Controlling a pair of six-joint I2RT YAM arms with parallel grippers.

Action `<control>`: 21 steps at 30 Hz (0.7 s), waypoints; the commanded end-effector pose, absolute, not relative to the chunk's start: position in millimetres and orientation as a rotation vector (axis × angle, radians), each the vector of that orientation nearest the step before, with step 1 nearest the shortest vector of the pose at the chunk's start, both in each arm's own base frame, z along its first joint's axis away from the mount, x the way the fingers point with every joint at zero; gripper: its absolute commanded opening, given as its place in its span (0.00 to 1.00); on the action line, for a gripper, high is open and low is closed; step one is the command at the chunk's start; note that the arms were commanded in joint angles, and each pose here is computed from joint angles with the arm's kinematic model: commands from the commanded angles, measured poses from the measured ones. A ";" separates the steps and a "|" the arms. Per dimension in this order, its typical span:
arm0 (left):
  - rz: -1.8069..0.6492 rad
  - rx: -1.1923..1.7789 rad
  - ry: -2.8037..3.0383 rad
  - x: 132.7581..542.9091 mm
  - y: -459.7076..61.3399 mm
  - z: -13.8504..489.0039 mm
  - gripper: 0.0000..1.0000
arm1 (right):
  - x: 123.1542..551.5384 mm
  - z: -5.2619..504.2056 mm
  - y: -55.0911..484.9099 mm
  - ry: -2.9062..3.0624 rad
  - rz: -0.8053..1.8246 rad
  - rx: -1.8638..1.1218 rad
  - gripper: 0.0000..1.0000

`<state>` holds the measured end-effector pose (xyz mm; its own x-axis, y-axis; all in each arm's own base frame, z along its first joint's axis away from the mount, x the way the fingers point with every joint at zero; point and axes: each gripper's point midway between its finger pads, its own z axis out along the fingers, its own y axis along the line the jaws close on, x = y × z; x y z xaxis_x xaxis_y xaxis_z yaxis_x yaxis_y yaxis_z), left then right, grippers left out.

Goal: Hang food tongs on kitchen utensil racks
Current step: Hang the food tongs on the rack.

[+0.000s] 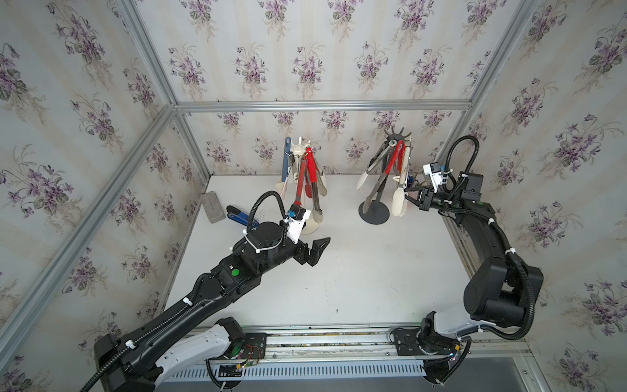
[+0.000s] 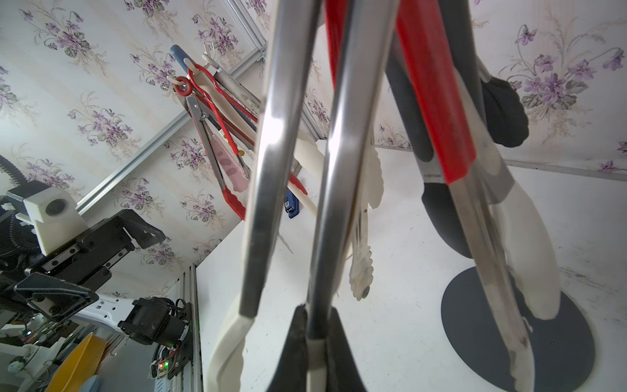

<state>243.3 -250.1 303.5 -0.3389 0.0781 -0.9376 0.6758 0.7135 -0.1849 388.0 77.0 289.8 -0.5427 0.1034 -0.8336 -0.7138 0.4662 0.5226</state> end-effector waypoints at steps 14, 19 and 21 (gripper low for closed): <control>-0.700 0.592 1.822 241.9 -250.1 307.3 0.99 | 382.5 270.4 82.9 1.878 1.164 -0.537 0.00; -0.700 0.593 1.821 242.6 -250.9 308.1 0.99 | 388.7 263.6 79.2 1.908 1.134 -0.508 0.15; -0.699 0.594 1.819 242.7 -250.8 308.9 0.99 | 394.0 262.6 75.5 1.925 1.109 -0.479 0.29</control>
<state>242.6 -249.6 302.9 -0.3395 0.0787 -0.9373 0.6762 0.7131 -0.1851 389.5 78.9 267.0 -0.5609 0.0783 -0.8242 -0.6906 0.5048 0.5180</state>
